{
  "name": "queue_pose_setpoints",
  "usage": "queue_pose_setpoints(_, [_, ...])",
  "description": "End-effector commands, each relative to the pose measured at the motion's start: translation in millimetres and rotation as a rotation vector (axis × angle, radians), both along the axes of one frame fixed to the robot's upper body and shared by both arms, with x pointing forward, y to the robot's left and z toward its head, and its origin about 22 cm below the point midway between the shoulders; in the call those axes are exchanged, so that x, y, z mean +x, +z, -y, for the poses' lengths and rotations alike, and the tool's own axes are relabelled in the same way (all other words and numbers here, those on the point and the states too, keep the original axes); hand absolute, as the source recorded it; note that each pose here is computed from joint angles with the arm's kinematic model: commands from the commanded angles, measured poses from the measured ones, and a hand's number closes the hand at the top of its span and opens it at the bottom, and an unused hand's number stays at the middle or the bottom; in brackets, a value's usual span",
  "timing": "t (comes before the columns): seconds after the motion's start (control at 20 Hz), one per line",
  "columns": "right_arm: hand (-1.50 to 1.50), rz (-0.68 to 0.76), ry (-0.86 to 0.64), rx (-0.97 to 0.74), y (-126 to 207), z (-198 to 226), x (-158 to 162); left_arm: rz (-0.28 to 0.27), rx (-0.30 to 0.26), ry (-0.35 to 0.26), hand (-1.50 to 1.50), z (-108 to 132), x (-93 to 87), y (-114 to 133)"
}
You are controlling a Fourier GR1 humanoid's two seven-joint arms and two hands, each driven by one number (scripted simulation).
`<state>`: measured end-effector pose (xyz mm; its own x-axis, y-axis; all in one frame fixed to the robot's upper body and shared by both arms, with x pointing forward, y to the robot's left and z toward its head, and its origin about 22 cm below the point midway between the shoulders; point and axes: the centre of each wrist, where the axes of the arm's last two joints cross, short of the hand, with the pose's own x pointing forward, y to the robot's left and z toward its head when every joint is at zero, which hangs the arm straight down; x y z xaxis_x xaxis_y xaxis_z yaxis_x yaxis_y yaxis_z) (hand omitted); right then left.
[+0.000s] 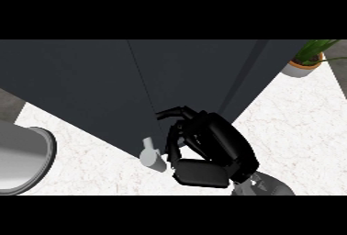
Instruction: Pick up the bottled water, place it into the cabinet and close the cabinet
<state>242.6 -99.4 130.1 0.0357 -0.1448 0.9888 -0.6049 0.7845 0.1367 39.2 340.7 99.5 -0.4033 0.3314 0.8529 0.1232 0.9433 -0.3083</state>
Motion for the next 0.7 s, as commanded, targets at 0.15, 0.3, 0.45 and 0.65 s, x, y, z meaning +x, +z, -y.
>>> queue_pose_setpoints(0.15, [1.5, 0.054, 0.01, 0.111, 32, 18, 68, 0.014, -0.014, 0.023, -1.5, -16, -17.3, -4])
queue_pose_setpoints(0.3, [1.5, 0.055, 0.016, 0.101, 30, 12, 95, 0.013, -0.023, 0.026, -1.5, -28, -21.7, 11])
queue_pose_setpoints(0.45, [1.5, 0.071, 0.029, 0.083, 11, 22, 115, 0.001, -0.009, 0.015, -1.5, -31, -20.0, 15])
queue_pose_setpoints(0.65, [1.5, 0.081, 0.078, 0.067, 47, 5, 132, 0.006, 0.007, 0.03, -1.5, -20, -25.7, 24])
